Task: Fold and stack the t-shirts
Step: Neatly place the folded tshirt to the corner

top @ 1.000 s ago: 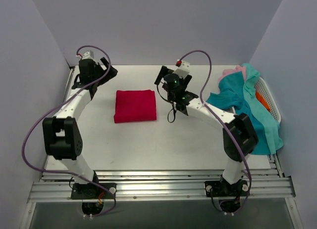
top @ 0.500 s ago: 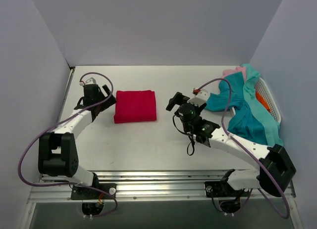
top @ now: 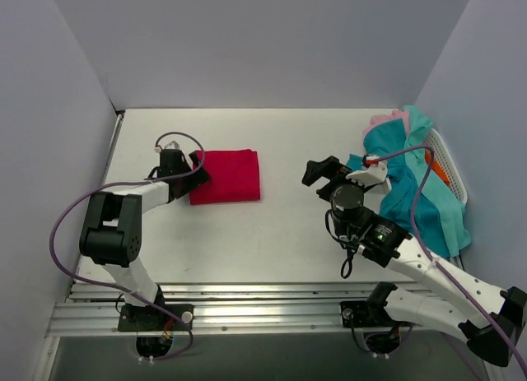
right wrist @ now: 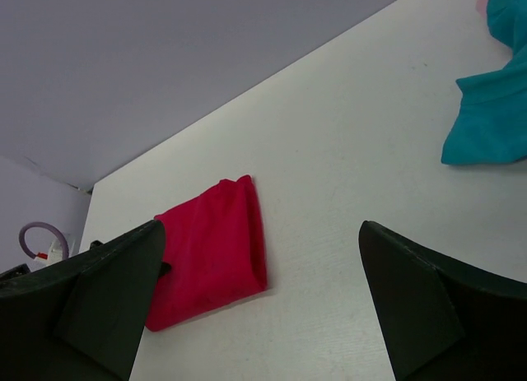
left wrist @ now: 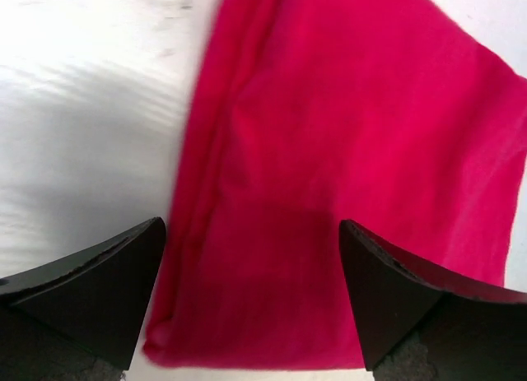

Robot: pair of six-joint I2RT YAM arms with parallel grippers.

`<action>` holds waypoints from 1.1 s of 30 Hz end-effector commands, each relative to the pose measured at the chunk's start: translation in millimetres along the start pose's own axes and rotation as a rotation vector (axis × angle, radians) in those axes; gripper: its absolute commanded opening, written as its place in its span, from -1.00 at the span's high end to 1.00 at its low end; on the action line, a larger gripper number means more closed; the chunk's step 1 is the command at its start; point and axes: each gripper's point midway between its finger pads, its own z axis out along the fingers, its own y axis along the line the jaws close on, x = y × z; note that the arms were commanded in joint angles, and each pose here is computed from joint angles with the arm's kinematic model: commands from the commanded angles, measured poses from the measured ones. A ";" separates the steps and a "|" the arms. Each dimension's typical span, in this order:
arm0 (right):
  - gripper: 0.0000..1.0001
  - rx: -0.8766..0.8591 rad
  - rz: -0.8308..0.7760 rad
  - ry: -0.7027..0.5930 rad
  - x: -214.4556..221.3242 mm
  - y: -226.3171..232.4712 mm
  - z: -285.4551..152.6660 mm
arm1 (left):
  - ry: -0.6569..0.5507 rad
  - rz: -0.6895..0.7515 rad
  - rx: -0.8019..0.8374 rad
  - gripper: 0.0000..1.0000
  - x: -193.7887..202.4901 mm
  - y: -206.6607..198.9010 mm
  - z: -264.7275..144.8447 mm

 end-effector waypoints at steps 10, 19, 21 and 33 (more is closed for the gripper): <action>-0.99 0.090 -0.002 -0.086 -25.1 -29.0 -13.6 | 0.115 0.024 0.034 0.95 33.5 -24.9 57.1; -0.99 0.082 -0.002 -0.085 -23.5 -28.9 -13.4 | 0.011 0.025 -0.053 0.95 -96.5 -25.9 73.1; -0.99 0.072 -0.002 -0.078 -22.7 -27.3 -13.8 | -0.037 0.003 -0.075 0.95 -138.3 -15.4 67.8; -0.99 0.022 -0.020 -0.037 -6.6 -15.3 -7.1 | -0.254 -0.080 -0.332 -0.57 -278.8 82.6 9.0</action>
